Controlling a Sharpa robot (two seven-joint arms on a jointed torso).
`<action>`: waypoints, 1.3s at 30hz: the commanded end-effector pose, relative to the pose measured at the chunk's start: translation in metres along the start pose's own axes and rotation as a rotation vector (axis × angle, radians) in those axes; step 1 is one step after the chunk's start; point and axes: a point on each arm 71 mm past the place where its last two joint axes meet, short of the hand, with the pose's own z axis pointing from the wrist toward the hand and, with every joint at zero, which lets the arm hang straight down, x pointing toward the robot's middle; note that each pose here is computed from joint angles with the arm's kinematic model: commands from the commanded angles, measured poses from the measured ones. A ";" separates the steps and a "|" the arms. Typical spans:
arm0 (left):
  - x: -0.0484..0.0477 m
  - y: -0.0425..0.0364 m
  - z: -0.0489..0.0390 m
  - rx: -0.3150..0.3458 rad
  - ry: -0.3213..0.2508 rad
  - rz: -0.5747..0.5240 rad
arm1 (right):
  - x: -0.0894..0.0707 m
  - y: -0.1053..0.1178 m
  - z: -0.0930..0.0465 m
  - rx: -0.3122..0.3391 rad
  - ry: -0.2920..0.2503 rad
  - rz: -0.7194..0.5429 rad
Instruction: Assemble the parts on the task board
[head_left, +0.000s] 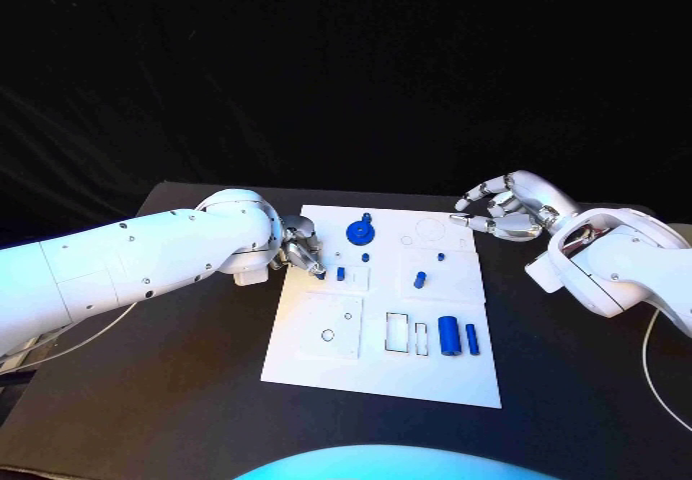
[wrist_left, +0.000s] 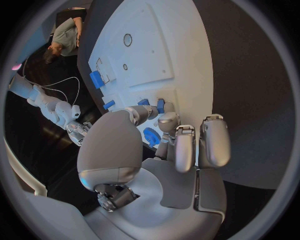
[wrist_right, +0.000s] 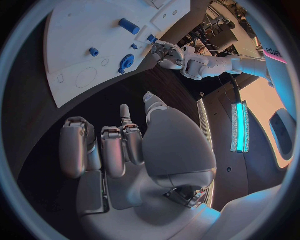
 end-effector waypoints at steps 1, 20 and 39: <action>0.0064 -0.0040 0.0025 0.001 0.048 0.025 | 0.001 0.001 0.000 -0.010 0.012 -0.003; 0.0081 -0.0063 0.0067 -0.012 0.066 0.036 | 0.001 0.001 0.000 -0.010 0.011 -0.004; 0.0068 -0.0043 0.0090 -0.028 0.061 0.029 | 0.001 0.001 -0.001 -0.011 0.007 -0.004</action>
